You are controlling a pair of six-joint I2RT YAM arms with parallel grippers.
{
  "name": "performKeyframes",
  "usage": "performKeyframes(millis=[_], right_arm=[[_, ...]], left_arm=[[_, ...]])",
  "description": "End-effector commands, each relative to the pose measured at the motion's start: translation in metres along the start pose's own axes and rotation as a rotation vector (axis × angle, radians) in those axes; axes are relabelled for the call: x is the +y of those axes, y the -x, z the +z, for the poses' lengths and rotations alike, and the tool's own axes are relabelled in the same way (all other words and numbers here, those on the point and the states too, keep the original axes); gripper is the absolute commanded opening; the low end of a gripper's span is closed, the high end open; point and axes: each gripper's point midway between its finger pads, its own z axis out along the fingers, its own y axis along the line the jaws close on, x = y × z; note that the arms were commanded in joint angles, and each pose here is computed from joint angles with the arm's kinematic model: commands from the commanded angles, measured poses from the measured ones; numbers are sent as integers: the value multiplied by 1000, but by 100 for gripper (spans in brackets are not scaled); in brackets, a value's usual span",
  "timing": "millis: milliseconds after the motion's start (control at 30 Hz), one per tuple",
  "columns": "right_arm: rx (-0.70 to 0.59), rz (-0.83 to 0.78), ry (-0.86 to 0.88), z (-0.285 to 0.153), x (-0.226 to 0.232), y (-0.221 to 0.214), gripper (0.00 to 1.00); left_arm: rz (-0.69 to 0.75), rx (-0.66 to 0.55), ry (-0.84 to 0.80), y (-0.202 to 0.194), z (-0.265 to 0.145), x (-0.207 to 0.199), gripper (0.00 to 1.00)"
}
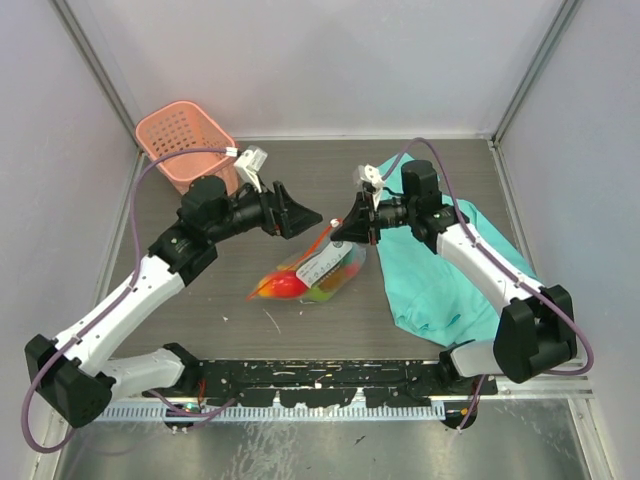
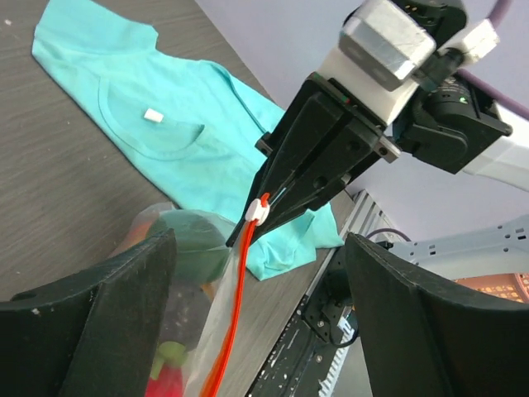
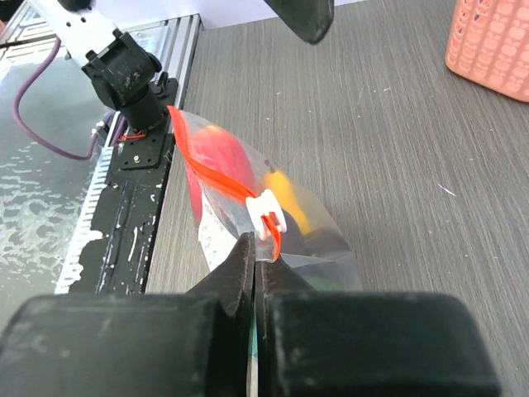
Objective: Open the zip-top bag and remove the fake food
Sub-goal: Unzip the zipper food storage bag at the center of the board.
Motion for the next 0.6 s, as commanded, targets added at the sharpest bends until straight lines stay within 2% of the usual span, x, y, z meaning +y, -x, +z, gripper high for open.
performKeyframes(millis=[0, 67, 167, 500, 567], right_arm=[[-45, -112, 5, -13, 10, 39, 1], [-51, -110, 1, -17, 10, 43, 1], [-54, -105, -3, -21, 9, 45, 1], [-54, -96, 15, -22, 12, 44, 1], [-54, -96, 13, -22, 11, 43, 1]], left_arm=[[-25, 1, -31, 16, 5, -15, 81], [-12, 7, -29, 16, 8, -16, 77], [2, 21, -32, 15, 14, -15, 64], [24, 71, -85, 8, 36, -31, 49], [20, 104, -80, -3, 47, -27, 47]])
